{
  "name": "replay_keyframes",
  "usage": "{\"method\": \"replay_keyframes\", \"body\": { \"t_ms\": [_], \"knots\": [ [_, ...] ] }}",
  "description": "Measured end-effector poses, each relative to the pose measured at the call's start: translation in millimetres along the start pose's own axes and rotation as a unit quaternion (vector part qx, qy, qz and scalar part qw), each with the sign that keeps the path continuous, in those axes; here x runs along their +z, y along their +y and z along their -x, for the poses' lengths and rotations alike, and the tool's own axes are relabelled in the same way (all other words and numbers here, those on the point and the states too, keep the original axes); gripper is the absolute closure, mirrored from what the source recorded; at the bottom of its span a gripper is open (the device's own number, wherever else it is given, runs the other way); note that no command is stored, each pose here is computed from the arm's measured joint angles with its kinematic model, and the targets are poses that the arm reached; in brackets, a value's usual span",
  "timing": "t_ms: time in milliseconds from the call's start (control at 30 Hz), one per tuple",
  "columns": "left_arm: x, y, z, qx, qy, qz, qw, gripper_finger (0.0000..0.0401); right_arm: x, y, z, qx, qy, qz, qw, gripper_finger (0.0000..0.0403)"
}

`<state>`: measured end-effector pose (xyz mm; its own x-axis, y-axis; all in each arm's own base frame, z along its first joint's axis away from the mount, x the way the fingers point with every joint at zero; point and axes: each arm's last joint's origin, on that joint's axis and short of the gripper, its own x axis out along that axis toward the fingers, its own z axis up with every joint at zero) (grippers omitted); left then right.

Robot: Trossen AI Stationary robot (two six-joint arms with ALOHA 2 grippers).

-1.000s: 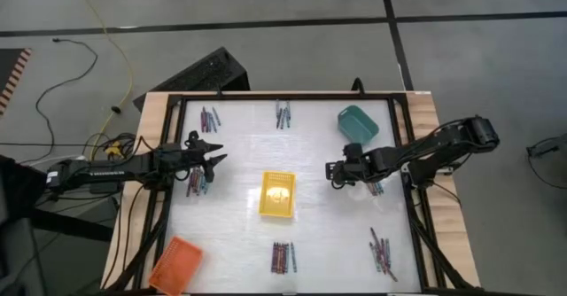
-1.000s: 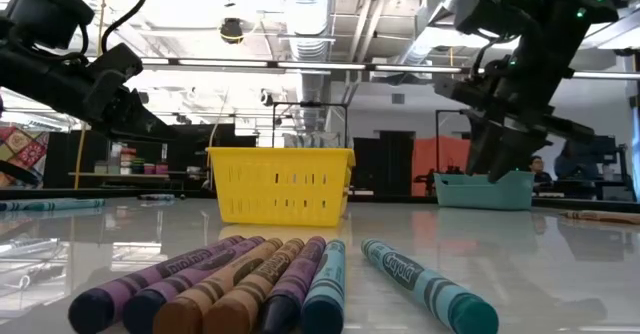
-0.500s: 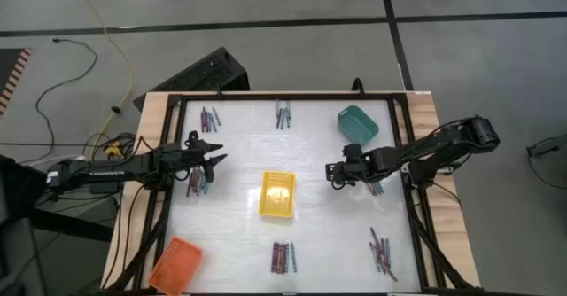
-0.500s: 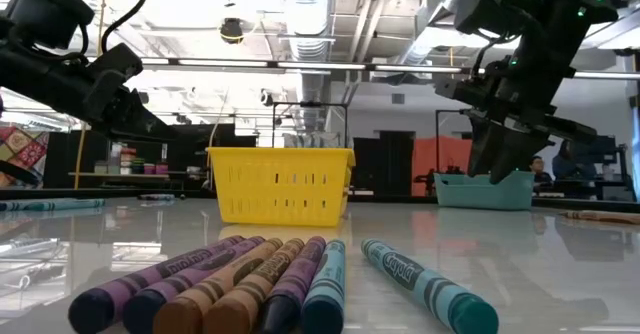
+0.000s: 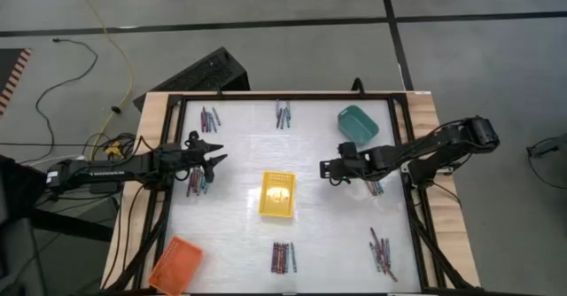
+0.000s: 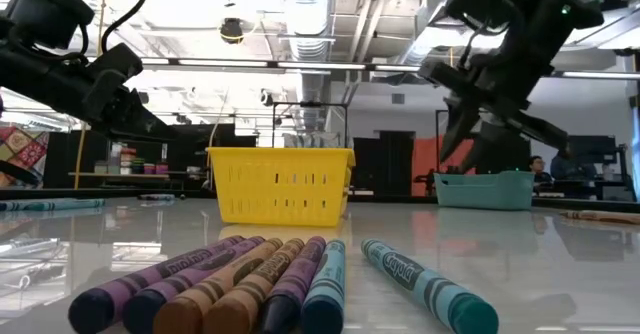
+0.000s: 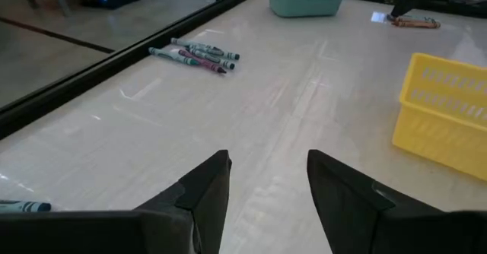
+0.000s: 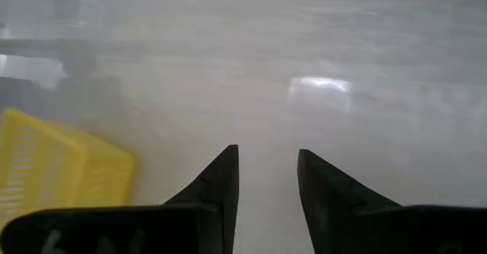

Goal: Sort crayons
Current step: Put the brown crayon into the green bin

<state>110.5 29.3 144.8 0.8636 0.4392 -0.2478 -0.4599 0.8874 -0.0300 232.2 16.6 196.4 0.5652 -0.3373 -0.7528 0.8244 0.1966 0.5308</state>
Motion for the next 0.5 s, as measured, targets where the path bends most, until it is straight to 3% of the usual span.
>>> {"method": "replay_keyframes", "body": {
  "t_ms": [267, 500],
  "knots": [
    [0.0, 0.0, 0.0, 0.0, 0.0, 0.0, 1.0, 0.0234, 1.7, 9.2, 0.3, 0.044, -0.011, -0.021, 0.999, 0.0274],
    [-0.1, 0.0, 0.0, 0.0, 0.0, 0.0, 1.0, 0.0234, 6.3, 8.5, -1.3, 0.04, -0.025, -0.028, 0.998, 0.0274]
  ]
}}
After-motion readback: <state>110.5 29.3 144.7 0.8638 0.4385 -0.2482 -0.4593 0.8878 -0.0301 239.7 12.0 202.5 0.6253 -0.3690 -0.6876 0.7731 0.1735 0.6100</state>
